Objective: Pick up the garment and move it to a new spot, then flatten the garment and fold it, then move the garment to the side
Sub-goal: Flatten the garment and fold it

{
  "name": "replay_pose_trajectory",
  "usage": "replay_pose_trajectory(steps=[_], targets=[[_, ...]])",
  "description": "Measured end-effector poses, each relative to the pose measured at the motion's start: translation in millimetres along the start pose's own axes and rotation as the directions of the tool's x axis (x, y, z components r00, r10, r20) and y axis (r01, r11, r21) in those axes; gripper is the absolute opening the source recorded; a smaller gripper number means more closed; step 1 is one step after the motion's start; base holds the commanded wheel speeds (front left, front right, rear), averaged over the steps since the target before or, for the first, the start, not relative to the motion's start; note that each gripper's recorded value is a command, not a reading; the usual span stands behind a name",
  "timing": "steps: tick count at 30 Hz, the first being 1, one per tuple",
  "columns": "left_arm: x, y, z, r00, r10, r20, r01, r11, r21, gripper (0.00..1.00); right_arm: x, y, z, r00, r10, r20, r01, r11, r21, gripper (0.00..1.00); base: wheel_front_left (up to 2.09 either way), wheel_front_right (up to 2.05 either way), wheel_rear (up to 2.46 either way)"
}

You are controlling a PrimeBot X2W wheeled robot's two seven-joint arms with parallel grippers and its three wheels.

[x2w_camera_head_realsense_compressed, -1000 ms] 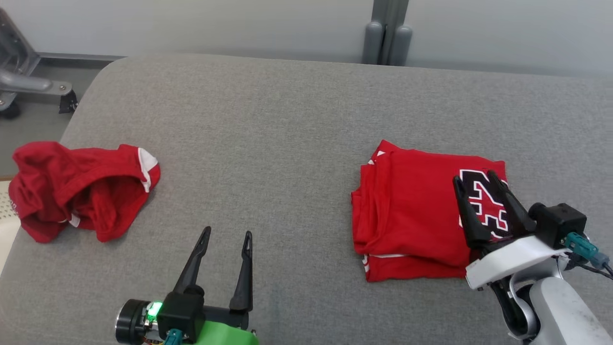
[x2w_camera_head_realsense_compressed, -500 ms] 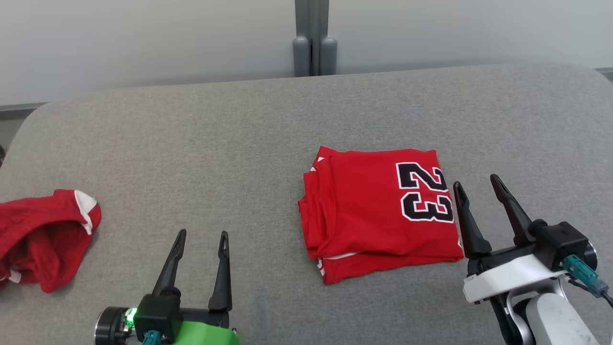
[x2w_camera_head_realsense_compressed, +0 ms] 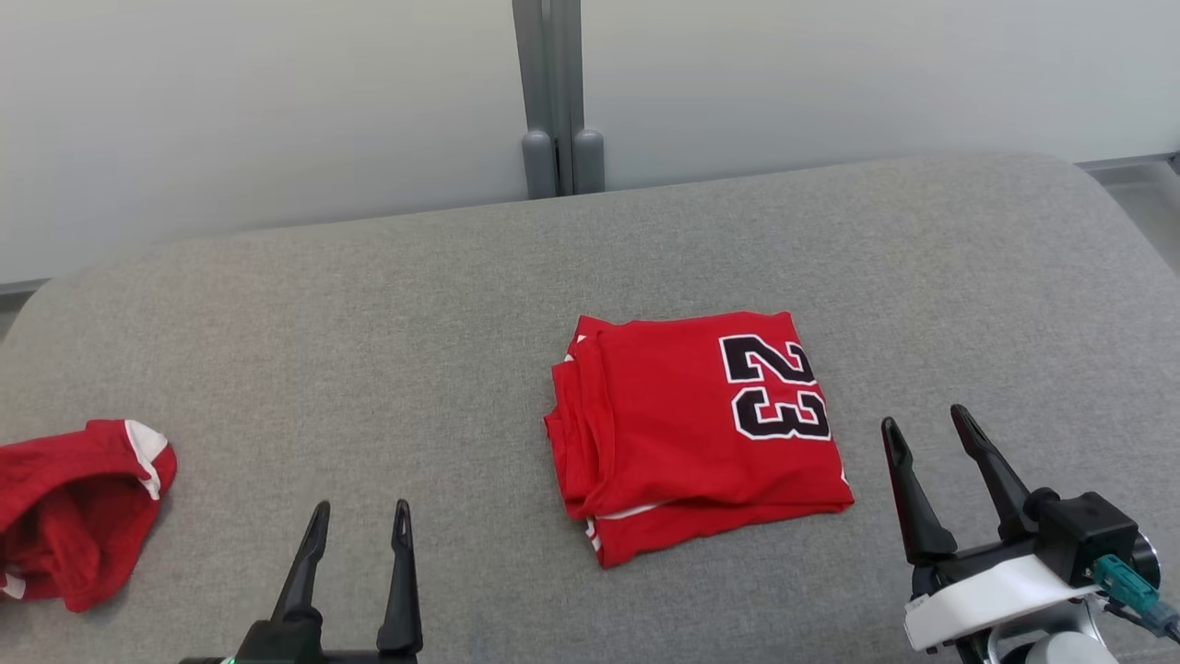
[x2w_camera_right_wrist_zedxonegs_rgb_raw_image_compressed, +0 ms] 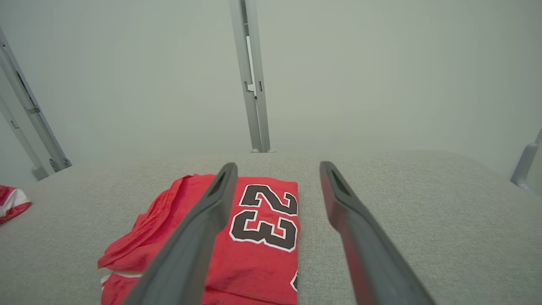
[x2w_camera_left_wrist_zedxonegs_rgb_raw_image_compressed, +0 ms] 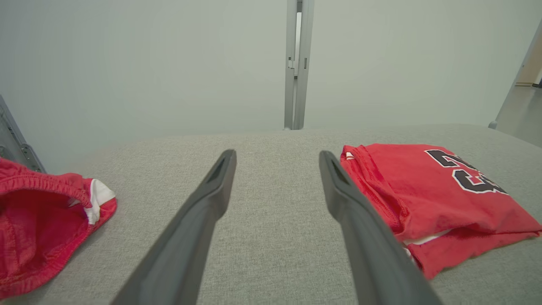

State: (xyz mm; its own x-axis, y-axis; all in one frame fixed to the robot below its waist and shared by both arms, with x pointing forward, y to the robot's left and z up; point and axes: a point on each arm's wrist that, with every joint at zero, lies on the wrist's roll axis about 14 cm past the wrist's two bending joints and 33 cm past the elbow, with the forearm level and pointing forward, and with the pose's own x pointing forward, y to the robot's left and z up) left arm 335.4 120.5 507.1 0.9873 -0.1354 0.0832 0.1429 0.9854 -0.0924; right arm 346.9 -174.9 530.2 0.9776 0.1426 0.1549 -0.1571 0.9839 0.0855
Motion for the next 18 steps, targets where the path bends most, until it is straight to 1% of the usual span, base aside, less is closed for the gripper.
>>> replay_pose_trajectory(steps=[8, 18], targets=[[-22, 4, 10, 0.999, 0.02, 0.028, -0.02, 1.0, -0.007, 1.0, -14, -1, 2, 1.0, -0.011, 0.005, 0.011, 1.0, -0.004, 1.0, 0.0, 0.0, 0.0], [-35, 10, 15, 0.998, 0.05, 0.043, -0.05, 0.999, -0.006, 1.0, -17, 8, 3, 1.0, 0.015, 0.009, -0.015, 1.0, 0.008, 1.0, 0.0, 0.0, 0.0]])
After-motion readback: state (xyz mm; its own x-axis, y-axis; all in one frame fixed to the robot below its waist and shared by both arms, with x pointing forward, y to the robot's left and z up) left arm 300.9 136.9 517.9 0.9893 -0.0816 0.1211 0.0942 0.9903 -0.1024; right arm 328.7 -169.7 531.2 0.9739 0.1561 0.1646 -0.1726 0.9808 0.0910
